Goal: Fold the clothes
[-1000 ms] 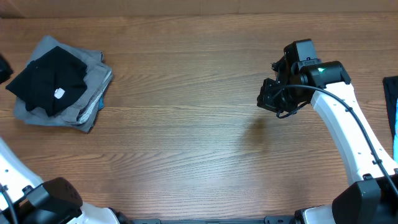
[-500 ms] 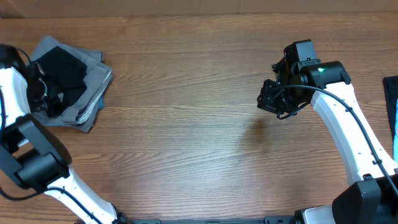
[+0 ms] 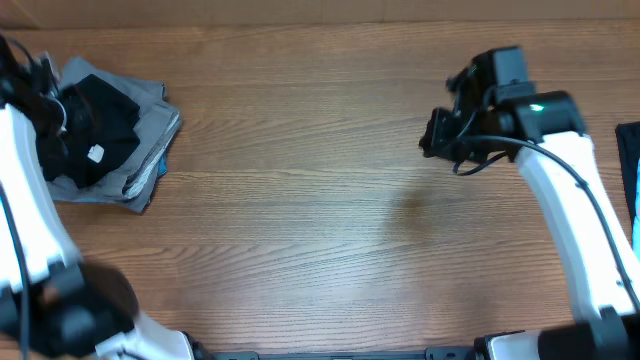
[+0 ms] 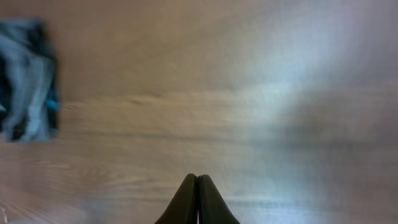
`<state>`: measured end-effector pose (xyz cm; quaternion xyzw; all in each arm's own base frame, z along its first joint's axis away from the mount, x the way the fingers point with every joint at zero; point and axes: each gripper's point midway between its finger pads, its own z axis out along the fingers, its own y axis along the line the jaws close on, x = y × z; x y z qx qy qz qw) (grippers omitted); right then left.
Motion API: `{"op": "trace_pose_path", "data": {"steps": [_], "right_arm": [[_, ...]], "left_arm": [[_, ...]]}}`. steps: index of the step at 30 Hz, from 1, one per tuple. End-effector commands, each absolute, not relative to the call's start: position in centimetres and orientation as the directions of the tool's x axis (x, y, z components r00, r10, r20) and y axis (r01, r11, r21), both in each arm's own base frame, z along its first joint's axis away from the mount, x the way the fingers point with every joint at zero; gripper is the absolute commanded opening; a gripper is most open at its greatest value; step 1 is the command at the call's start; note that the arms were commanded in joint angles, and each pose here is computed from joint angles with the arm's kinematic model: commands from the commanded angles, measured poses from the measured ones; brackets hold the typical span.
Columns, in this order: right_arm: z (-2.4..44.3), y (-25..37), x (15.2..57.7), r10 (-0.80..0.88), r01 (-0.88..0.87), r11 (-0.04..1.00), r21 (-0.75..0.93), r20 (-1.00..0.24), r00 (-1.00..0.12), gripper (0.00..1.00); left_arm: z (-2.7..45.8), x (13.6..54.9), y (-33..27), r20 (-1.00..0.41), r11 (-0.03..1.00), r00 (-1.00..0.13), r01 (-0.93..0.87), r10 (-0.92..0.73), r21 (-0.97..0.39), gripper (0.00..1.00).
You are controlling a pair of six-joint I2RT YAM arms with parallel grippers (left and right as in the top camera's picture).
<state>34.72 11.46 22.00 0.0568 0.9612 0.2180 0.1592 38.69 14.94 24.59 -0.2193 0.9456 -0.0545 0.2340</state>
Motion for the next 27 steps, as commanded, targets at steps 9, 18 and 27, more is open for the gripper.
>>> {"op": "trace_pose_path", "data": {"steps": [9,18,27], "right_arm": [[38.1,9.9,27.9,0.149,-0.216,0.888,0.406,-0.699,-0.7,0.59],[41.6,9.2,23.1,0.164,-0.269,0.879,0.392,-0.782,-0.602,1.0],[41.0,9.2,22.7,0.164,-0.255,0.881,0.399,-0.763,-0.625,1.0]], "left_arm": [[39.1,25.2,3.2,-0.673,0.997,-0.736,-0.047,-0.078,-0.064,1.0],[39.3,23.5,2.2,-0.668,0.993,-0.736,-0.048,-0.106,-0.105,1.0],[38.6,24.3,2.5,-0.642,0.993,-0.759,-0.054,-0.112,-0.109,1.0]]}}
